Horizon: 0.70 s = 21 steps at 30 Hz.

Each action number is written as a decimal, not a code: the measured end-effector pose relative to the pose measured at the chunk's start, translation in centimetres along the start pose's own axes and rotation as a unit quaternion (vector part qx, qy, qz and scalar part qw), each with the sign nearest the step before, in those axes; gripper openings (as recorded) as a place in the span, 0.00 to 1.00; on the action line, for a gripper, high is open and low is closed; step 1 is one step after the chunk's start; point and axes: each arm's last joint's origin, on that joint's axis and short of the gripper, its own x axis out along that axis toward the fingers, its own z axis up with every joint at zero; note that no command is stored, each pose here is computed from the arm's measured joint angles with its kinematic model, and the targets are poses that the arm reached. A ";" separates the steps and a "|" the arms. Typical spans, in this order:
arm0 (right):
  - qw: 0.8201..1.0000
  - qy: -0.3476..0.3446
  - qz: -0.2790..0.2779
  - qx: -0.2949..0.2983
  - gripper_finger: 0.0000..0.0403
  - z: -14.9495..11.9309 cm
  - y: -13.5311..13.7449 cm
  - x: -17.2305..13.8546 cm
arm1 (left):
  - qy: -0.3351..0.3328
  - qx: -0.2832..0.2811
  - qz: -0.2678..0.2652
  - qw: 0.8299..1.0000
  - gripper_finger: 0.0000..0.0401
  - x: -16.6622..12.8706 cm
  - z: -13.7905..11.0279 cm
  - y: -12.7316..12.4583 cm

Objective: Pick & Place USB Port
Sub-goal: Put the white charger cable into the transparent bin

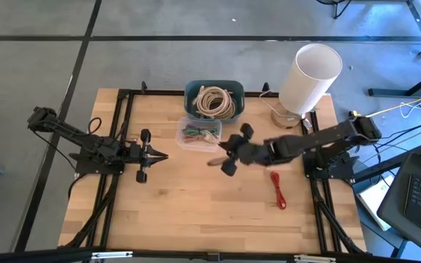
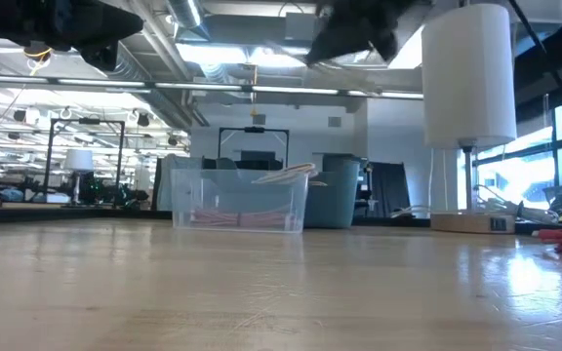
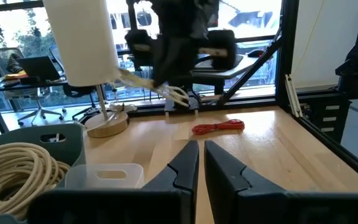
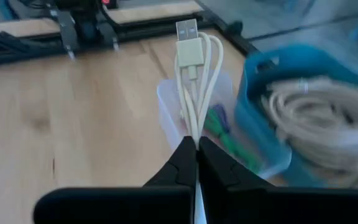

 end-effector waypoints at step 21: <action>0.976 0.118 0.112 -0.145 0.00 2.8 -5.4 16.8 | 0.000 0.000 0.000 1.000 0.04 0.0 0.0 0.0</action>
